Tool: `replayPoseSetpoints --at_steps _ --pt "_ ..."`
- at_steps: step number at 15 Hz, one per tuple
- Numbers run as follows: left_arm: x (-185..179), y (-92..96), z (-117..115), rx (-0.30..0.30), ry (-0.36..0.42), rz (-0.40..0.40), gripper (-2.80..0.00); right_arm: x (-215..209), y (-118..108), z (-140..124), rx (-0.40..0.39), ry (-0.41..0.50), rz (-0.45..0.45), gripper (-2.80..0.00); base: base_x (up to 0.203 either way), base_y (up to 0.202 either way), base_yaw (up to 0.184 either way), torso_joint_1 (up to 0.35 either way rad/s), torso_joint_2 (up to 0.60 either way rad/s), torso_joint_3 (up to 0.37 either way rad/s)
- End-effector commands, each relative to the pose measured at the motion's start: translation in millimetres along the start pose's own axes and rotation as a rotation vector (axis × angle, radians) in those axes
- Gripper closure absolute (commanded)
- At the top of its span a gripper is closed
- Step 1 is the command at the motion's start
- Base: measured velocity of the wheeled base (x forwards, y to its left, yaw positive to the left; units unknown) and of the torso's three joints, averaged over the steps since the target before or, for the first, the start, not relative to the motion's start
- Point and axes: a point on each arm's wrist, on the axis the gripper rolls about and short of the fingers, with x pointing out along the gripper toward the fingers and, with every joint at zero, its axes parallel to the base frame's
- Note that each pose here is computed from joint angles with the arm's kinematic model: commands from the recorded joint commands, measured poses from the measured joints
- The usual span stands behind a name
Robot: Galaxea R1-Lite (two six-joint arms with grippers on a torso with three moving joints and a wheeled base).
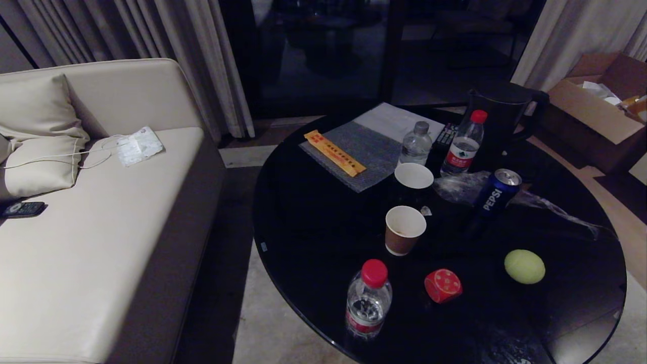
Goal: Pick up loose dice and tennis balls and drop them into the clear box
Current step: Pick up the ball on the table
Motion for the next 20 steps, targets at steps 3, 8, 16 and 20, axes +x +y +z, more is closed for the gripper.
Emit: replayPoseSetpoints --at_steps 3,8,16,20 --pt "0.0 0.0 0.0 -0.004 0.000 0.001 0.00 0.0 0.0 -0.1 0.000 0.001 0.000 0.00 0.000 0.000 0.000 0.000 0.00 0.000" --pt "0.0 0.0 0.0 -0.006 0.000 0.001 0.00 0.5 0.1 3.0 0.002 0.021 0.001 0.00 0.000 0.000 0.000 0.000 0.00 0.000" --pt "0.1 0.0 0.0 -0.006 0.001 0.001 0.00 94.8 -0.4 89.9 0.067 0.423 0.001 0.00 0.000 0.000 0.000 0.000 0.00 0.000" --pt "0.0 0.0 0.0 -0.006 0.000 0.001 0.00 172.9 -3.0 94.4 0.067 0.464 -0.098 0.00 0.000 0.000 0.000 0.000 0.00 0.000"
